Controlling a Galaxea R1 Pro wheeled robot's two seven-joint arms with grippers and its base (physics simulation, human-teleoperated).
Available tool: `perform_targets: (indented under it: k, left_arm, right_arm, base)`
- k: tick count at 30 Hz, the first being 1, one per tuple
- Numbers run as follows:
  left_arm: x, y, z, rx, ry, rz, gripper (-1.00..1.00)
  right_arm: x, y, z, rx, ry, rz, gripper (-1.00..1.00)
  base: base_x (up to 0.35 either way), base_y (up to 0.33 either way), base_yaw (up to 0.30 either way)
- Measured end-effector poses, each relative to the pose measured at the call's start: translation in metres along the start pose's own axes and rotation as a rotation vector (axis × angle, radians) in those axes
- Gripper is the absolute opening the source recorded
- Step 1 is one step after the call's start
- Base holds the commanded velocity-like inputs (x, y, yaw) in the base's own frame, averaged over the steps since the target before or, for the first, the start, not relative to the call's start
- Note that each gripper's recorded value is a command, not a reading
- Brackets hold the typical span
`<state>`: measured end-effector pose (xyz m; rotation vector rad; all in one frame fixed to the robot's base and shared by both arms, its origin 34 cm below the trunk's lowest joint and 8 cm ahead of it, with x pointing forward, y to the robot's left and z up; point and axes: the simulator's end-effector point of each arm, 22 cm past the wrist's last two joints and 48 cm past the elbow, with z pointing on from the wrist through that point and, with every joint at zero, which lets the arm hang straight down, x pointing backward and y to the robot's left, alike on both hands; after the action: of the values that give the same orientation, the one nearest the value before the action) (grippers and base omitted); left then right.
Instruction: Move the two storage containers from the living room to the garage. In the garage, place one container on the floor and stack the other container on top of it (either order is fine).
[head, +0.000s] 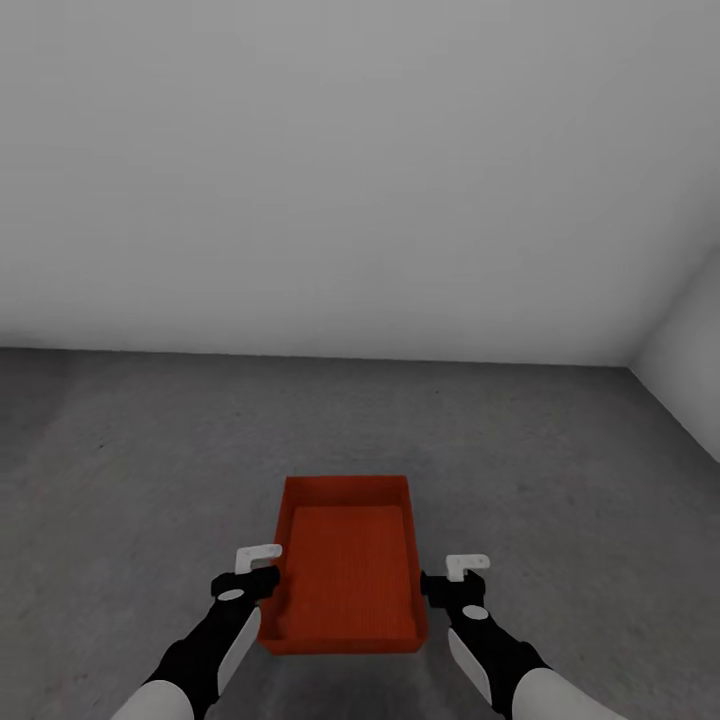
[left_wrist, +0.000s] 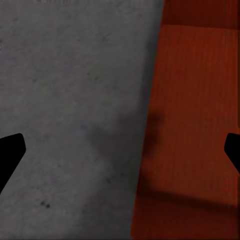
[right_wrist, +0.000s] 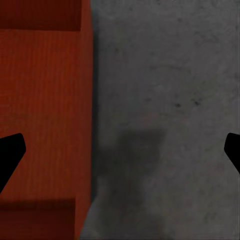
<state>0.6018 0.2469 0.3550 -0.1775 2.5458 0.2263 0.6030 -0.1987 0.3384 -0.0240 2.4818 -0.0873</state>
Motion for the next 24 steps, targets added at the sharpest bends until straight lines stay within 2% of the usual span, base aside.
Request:
perform_targets:
  k: [24]
  left_arm:
    - [-0.033, 0.003, -0.036, 0.002, 0.004, 0.004, 1.0]
  right_arm:
    - [-0.036, -0.001, -0.034, -0.005, 0.008, -0.001, 1.0]
  base:
    - [0.0, 0.0, 0.0]
